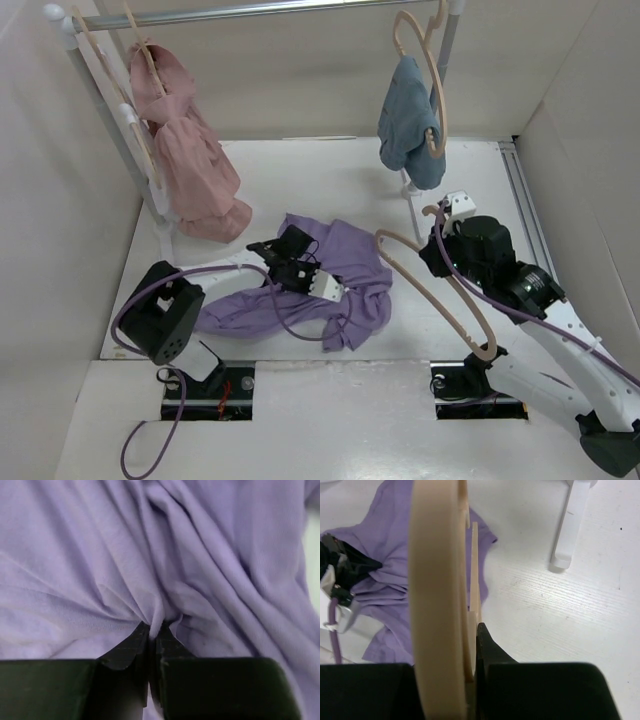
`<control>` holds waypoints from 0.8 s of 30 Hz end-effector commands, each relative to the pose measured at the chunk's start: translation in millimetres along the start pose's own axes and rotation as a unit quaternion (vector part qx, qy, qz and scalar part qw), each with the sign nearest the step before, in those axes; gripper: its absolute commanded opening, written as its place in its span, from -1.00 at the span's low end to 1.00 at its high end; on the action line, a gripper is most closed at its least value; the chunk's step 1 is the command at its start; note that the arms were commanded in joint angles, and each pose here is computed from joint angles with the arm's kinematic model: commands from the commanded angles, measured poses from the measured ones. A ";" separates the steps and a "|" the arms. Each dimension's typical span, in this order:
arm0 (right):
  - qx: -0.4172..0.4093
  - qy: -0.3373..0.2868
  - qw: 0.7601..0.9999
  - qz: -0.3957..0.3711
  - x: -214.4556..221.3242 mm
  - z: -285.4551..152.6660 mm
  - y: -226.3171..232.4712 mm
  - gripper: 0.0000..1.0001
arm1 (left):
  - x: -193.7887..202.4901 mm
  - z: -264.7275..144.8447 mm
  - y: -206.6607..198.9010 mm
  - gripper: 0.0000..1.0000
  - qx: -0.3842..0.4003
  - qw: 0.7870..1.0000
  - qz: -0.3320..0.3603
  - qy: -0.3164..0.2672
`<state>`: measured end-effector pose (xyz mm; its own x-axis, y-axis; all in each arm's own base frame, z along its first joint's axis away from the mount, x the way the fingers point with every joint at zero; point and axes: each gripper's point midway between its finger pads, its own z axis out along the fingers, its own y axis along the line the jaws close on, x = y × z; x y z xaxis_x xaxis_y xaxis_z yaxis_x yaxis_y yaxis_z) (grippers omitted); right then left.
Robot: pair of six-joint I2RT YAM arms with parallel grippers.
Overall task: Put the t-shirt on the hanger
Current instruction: Place tshirt on hanger
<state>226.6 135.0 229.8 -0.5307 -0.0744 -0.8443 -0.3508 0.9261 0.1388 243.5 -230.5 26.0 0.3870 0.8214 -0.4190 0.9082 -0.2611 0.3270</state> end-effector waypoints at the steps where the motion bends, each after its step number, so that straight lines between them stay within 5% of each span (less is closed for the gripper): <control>1: 0.007 -0.005 1.000 0.011 0.3 -3.8 -3.6 -1.00 | 40.0 -40.5 -36.5 -1.00 0.089 0.994 0.035 0.046; 5: -0.006 -0.002 1.000 0.011 1.4 -4.1 1.1 -1.00 | 89.3 -93.9 -49.6 -1.00 0.131 0.981 0.102 0.100; 7: -0.020 0.003 1.000 0.011 6.6 -0.3 5.5 -1.00 | 94.4 -100.3 -49.2 -0.22 0.114 0.979 0.131 0.106; 9: -0.045 -0.009 0.999 0.012 1.6 2.4 14.8 -1.00 | 71.0 -106.4 -16.7 0.79 0.014 0.990 0.124 0.069; 10: -0.046 -0.015 0.999 0.008 -1.0 2.8 15.0 -1.00 | 58.5 -108.7 -6.4 1.00 -0.019 0.993 0.110 0.042; 13: -0.058 -0.012 0.998 0.002 -1.0 4.9 19.3 -1.00 | -5.8 -126.1 40.4 1.00 -0.143 0.984 0.020 -0.100; 15: -0.058 -0.013 0.998 -0.004 -1.0 5.0 18.8 -1.00 | -46.6 -146.5 78.5 1.00 -0.214 0.952 -0.098 -0.197; 18: -0.057 -0.009 0.998 -0.010 2.7 6.6 17.6 -1.00 | -74.8 -144.8 99.0 1.00 -0.197 0.929 -0.167 -0.264; 24: -0.042 -0.006 0.999 -0.010 4.2 6.9 12.3 -1.00 | -83.4 -69.8 132.1 0.22 -0.137 0.938 -0.280 -0.153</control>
<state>216.2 147.2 211.4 -0.5645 -0.1149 -0.8174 -0.4261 0.8887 0.1694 311.7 -273.4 173.0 0.1221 0.5994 -0.7911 0.9254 0.2194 0.3090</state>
